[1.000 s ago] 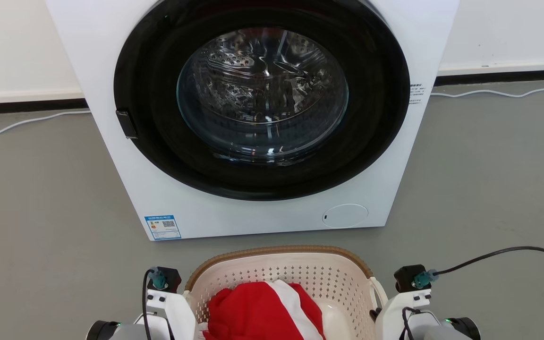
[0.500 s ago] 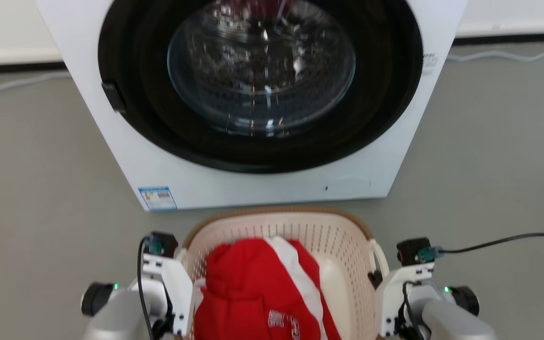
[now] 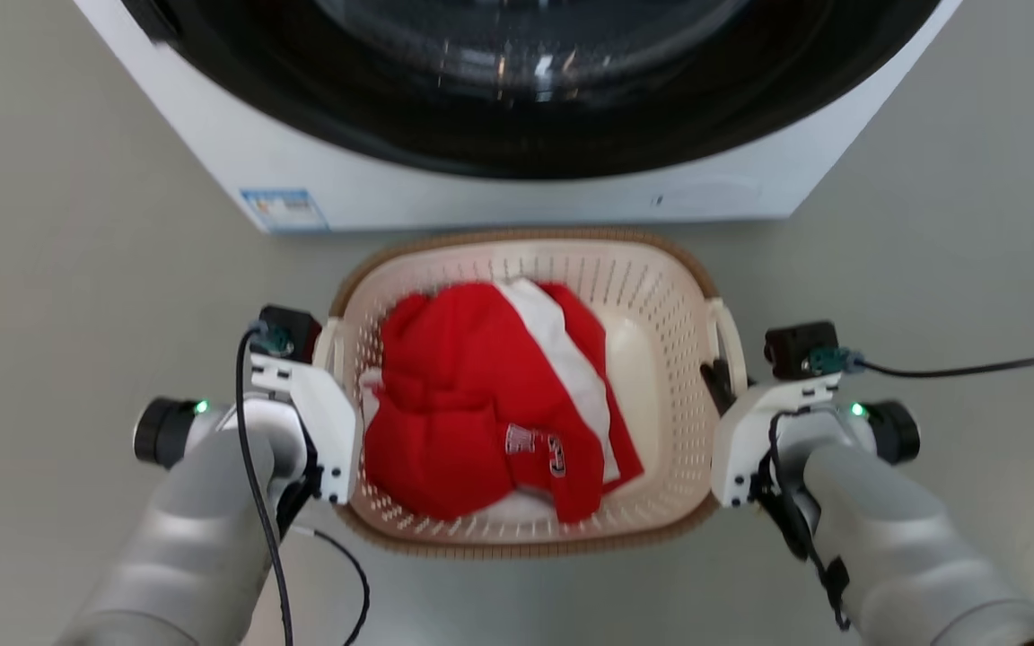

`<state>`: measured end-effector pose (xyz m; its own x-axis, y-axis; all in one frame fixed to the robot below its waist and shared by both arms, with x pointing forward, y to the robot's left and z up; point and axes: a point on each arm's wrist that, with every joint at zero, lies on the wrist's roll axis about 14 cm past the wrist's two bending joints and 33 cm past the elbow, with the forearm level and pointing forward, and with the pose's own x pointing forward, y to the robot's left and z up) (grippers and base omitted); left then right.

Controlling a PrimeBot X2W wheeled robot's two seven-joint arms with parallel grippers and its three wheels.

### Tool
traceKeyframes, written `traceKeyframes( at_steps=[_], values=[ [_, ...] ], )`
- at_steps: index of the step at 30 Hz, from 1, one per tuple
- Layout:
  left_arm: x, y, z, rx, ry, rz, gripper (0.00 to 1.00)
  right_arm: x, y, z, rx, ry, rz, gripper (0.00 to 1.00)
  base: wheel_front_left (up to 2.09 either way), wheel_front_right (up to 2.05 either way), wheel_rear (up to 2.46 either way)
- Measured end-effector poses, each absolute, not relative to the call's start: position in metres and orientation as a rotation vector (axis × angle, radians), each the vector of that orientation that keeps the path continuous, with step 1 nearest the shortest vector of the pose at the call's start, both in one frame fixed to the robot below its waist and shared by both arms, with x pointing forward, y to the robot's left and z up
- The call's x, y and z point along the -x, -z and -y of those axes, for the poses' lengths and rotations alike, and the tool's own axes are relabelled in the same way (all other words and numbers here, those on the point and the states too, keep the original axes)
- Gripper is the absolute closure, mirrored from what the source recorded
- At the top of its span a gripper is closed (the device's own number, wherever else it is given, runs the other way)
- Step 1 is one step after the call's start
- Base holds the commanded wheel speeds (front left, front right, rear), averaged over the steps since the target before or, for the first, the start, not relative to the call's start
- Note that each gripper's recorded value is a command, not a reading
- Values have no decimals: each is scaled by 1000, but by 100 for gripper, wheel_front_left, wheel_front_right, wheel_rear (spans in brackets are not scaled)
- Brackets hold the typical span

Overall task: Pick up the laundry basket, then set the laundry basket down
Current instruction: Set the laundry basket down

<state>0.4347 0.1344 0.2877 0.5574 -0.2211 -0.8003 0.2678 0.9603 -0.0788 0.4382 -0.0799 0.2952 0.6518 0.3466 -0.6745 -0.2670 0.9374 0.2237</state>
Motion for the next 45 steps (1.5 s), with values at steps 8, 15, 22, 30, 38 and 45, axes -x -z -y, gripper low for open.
traceKeyframes(
  at_steps=[8,15,22,30,38,45],
  values=[
    [-452,-253,-141,-56,268,-941,100,-454,-253,71,-107,-377,-831,100,0,0,0],
    [-468,-233,-142,-57,257,-902,100,-462,-226,68,-106,-386,-846,100,0,0,0],
    [-478,-214,-141,-53,257,-887,100,-472,-208,72,-109,-375,-853,100,0,0,0],
    [-494,-197,-137,-45,256,-860,100,-488,-191,78,-96,-362,-849,100,0,0,0],
    [-503,-178,-134,-42,258,-863,100,-491,-170,83,-95,-349,-863,100,0,0,0],
    [-506,-165,-134,-47,258,-872,100,-494,-160,87,-97,-338,-857,100,0,0,0]
  ],
)
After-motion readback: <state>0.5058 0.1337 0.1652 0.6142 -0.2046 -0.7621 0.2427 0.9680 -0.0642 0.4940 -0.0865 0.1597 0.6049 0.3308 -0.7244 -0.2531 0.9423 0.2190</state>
